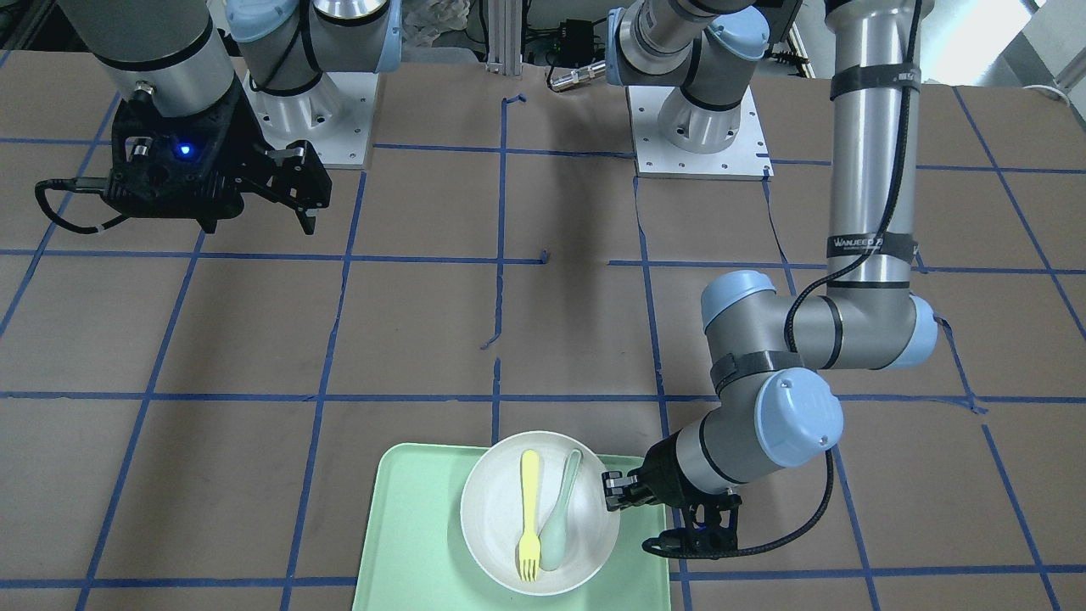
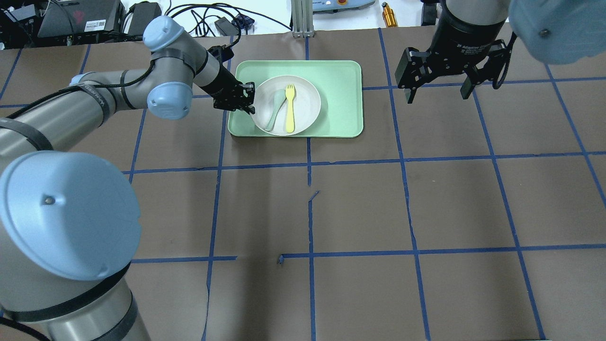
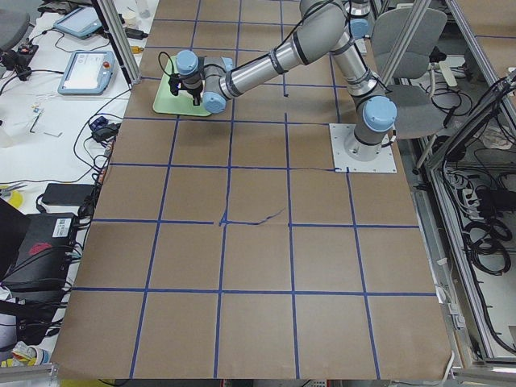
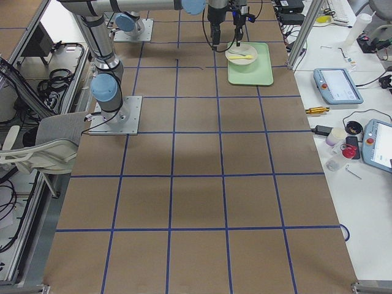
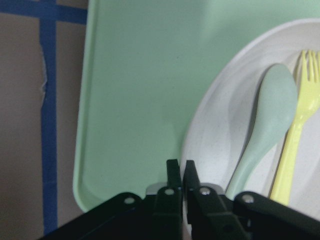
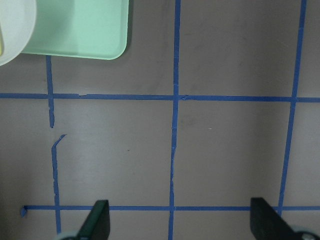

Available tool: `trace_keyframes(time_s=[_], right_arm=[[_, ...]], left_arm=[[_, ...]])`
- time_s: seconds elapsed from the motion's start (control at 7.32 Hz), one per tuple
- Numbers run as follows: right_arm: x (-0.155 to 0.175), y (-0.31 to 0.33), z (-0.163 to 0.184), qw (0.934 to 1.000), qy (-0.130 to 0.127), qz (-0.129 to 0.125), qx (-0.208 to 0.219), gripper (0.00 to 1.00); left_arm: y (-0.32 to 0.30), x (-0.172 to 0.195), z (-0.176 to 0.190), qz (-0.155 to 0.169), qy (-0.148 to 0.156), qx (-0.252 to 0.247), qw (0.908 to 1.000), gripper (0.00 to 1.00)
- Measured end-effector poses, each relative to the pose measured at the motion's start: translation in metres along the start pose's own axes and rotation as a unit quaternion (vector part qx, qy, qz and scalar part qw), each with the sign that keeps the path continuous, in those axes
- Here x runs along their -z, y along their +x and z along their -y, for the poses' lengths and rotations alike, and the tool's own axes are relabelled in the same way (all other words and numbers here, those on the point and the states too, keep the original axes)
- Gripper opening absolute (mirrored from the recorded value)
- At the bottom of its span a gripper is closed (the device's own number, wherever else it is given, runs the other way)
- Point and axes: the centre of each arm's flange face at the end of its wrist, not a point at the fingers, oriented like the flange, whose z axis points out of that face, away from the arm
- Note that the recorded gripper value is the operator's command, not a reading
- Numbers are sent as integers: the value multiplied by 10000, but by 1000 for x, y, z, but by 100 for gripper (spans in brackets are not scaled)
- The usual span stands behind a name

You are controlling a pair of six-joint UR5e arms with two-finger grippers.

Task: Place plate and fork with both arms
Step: 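Carry the plate with the left gripper onto the green tray, then open the left gripper and draw it back from the tray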

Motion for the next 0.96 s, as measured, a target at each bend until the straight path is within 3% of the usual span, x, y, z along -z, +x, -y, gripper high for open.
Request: trace_keyframes(time_s=[0.14,0.55,0.96], right_arm=[[0,0,0,10000,0,-2,0,100],[-1,0,0,10000,-5,-3,0,100],[-1,0,1,10000,-2,-3,0,100]], left_arm=[[0,-11,4,79,79,-49,9999,99],[6,14,-3,248,80,-163,9995,100],[16,127,-46,1277,-322,-20,9913,100]])
